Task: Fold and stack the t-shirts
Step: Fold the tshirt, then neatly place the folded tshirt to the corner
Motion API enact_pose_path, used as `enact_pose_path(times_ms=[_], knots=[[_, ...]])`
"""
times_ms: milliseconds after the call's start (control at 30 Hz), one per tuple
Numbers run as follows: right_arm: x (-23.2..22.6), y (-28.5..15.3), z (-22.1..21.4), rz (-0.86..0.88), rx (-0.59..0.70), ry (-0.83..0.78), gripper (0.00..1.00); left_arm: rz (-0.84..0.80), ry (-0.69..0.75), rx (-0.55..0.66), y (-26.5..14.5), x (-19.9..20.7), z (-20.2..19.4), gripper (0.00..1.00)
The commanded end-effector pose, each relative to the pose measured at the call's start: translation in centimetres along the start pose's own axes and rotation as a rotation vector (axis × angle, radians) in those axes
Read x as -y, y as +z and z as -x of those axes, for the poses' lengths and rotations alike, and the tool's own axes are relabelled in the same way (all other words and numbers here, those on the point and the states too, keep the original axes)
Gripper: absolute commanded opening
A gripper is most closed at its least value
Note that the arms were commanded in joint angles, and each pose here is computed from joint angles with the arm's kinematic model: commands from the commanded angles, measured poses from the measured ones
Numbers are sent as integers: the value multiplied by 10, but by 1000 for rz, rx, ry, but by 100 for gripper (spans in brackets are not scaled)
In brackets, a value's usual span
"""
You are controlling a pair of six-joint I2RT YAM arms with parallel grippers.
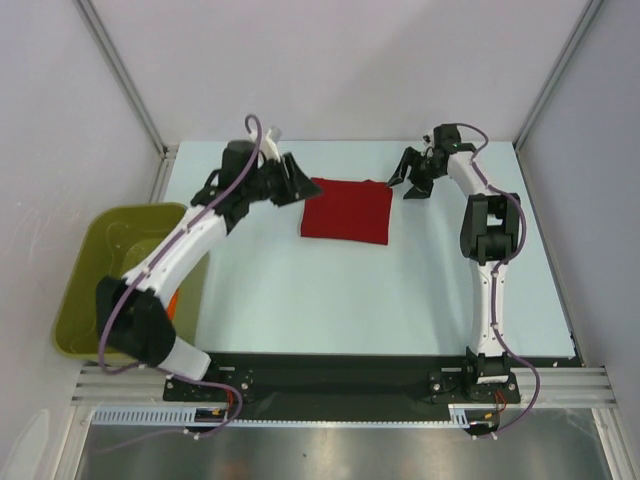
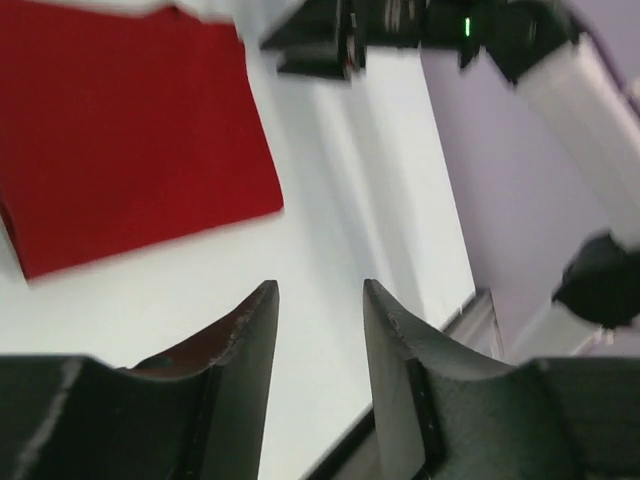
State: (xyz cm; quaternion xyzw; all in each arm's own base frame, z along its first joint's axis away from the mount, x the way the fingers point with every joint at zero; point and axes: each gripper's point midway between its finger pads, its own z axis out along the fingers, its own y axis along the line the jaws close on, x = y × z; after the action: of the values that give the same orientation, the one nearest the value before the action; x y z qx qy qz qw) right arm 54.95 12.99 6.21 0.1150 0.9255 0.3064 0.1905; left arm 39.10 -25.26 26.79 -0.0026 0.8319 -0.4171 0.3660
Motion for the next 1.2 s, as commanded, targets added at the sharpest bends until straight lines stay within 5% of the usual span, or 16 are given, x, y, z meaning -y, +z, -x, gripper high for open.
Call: enact_pose_path(times_ms=[0,300,833,1000,1067,1167], knots=[[-3,-10,3,-13,9,-32,74,20,-1,-75,-30,-5,-52,46],[0,21,-7,-11,-25,-79,74,114,-72,-52,-106,-24,-113,59],[0,67,-32,-100,-80,-135,62,69,-80,-79,-120,-15,-120,63],[6,74,-32,-134,-56,-64,31,55,-81,-103,-131,-19,-125,60],[16,68,-26,-198,-9,-38,4,58,-79,-103,-135,-20,-127,60],[32,44,-16,-288,67,43,0,38,-96,-121,-135,-19,-131,58]])
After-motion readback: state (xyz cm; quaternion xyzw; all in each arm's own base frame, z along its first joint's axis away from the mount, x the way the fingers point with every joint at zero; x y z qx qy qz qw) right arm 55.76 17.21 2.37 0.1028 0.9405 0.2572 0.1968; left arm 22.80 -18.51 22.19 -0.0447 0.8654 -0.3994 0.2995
